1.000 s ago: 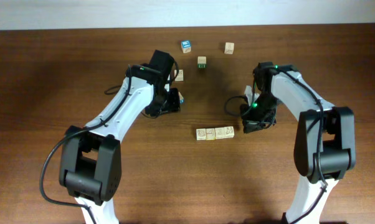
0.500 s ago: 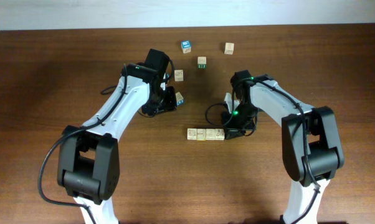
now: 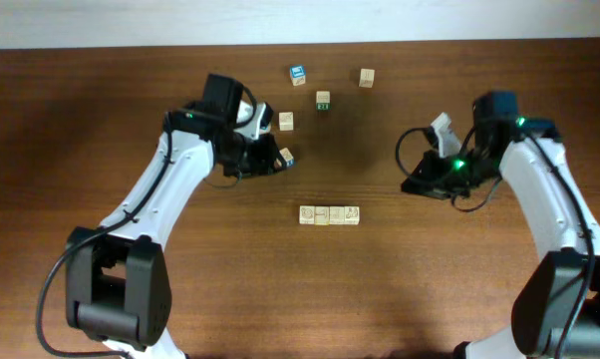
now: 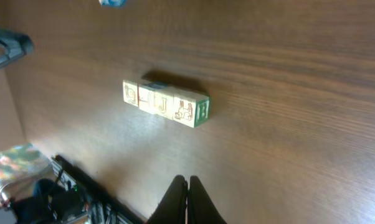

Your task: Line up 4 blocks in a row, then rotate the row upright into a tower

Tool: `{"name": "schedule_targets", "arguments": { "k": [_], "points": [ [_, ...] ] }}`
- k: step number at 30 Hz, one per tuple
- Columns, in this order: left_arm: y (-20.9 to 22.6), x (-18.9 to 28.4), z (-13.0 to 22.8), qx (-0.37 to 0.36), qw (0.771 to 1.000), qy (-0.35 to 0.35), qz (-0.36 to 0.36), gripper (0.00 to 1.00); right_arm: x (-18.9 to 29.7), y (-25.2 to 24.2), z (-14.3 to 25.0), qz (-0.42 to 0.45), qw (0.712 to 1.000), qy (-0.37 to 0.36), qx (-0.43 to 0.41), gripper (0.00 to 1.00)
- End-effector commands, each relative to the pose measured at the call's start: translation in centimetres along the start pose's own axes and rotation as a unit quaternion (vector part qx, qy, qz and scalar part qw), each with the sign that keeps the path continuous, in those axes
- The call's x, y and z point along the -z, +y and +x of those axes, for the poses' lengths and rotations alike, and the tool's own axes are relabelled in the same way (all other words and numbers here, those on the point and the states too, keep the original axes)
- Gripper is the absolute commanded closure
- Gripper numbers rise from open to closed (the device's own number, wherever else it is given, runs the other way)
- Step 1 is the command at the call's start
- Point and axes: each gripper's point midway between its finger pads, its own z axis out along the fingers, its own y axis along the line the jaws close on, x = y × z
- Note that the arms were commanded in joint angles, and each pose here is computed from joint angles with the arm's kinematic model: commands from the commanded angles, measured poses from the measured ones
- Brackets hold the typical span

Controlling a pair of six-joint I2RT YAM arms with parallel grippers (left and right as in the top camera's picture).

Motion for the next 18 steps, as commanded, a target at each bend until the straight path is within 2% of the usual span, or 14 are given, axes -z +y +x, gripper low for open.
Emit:
{"name": "schedule_targets", "arguments": {
  "k": [1, 5, 7, 8, 11, 12, 13, 18],
  "points": [
    [1.4, -2.3, 2.5, 0.044, 0.999, 0.019, 0.01, 0.8, -2.6, 0.0, 1.7, -0.059, 0.998, 0.008, -0.003, 0.95],
    [2.1, -5.3, 4.5, 0.087, 0.996, 0.018, 0.011, 0.81, -4.0, -1.8, 2.0, -0.035, 0.999, 0.001, 0.003, 0.95],
    [2.9, -6.2, 5.5, 0.11, 0.994, 0.018, 0.011, 0.9, -4.3, -2.7, 2.0, -0.014, 1.0, 0.004, -0.005, 0.96],
    [3.3, -6.8, 5.8, 0.115, 0.993, 0.012, 0.014, 0.93, -4.6, -3.0, 2.1, -0.012, 0.999, 0.009, -0.045, 0.96],
    [3.5, -7.1, 5.7, 0.11, 0.994, 0.003, 0.015, 0.92, -5.0, -3.1, 1.9, -0.013, 0.999, 0.008, -0.048, 0.95],
    [3.6, -7.1, 5.7, 0.111, 0.994, 0.002, 0.01, 0.94, -5.5, -2.9, 2.0, -0.015, 0.999, 0.008, -0.039, 0.95],
    [3.7, -7.1, 5.6, 0.11, 0.994, 0.0, 0.009, 1.0, -5.9, -2.7, 2.0, -0.016, 0.999, 0.007, -0.03, 0.96],
    [3.1, -7.5, 6.1, 0.097, 0.995, 0.004, 0.004, 1.0, -7.6, -2.5, 2.3, -0.017, 1.0, 0.004, -0.014, 0.95]
  ]
}}
